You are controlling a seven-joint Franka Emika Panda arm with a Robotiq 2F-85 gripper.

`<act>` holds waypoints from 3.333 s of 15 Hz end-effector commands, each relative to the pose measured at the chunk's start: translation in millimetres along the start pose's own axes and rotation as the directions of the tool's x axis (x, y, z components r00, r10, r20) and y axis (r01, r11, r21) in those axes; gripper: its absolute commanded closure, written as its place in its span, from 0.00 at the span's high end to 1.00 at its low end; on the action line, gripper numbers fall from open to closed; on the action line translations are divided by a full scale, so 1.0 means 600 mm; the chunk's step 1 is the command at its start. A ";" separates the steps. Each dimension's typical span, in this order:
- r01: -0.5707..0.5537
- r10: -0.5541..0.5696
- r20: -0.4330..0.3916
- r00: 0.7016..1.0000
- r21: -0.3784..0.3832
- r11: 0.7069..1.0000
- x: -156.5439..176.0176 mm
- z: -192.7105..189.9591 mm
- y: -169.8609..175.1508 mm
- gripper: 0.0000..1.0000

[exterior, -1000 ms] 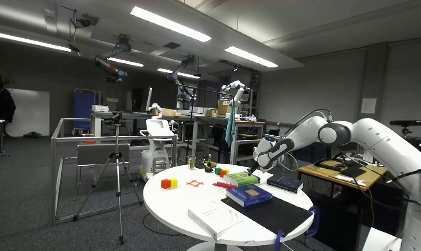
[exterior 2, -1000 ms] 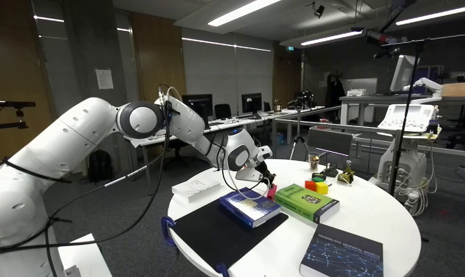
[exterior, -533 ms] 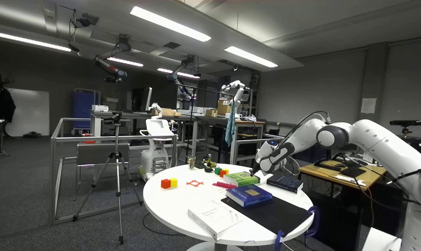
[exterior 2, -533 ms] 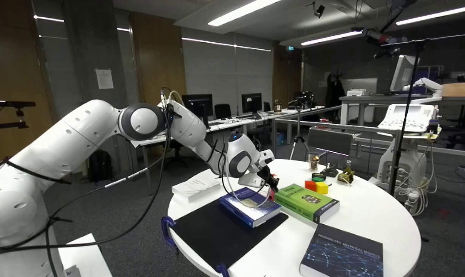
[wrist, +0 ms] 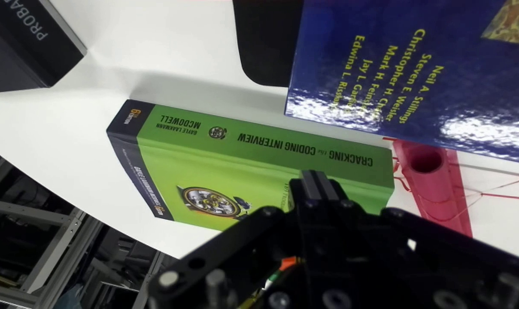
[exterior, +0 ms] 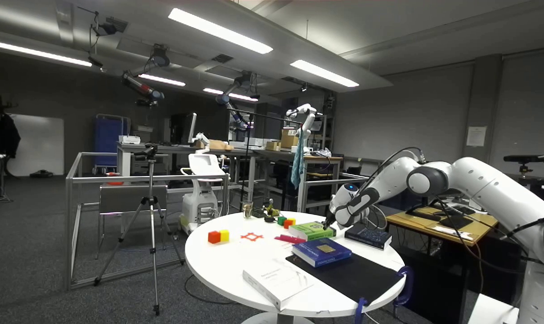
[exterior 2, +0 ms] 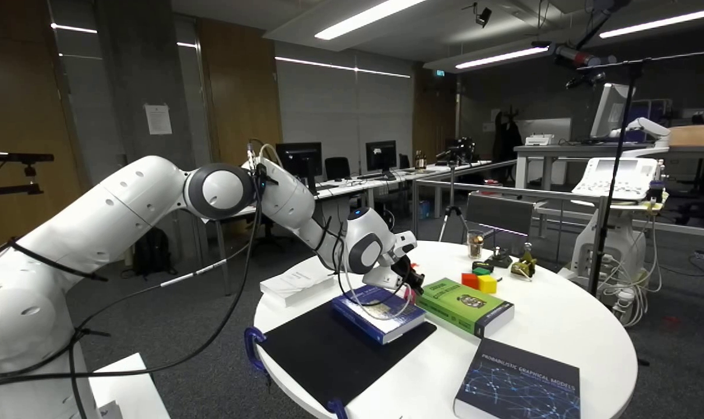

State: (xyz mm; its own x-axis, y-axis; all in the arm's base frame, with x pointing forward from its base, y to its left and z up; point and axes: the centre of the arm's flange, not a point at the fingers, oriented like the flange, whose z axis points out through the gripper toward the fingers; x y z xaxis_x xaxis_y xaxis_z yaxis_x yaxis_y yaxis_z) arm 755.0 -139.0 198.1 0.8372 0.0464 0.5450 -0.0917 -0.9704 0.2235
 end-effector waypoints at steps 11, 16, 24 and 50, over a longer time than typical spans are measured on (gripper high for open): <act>0.017 -0.017 -0.059 0.998 0.008 1.000 0.045 0.038 -0.016 0.00; 0.022 -0.019 -0.049 0.999 0.058 0.998 0.038 0.056 -0.045 0.00; 0.025 -0.023 -0.014 1.000 0.109 0.994 0.012 0.088 -0.081 0.00; 0.113 -0.135 0.095 0.986 0.202 0.973 -0.018 0.079 -0.061 0.00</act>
State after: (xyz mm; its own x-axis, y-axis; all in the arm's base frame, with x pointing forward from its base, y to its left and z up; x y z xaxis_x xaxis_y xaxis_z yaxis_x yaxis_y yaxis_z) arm 781.4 -112.0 149.2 0.8784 0.1603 0.4503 0.1195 -0.9858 0.1178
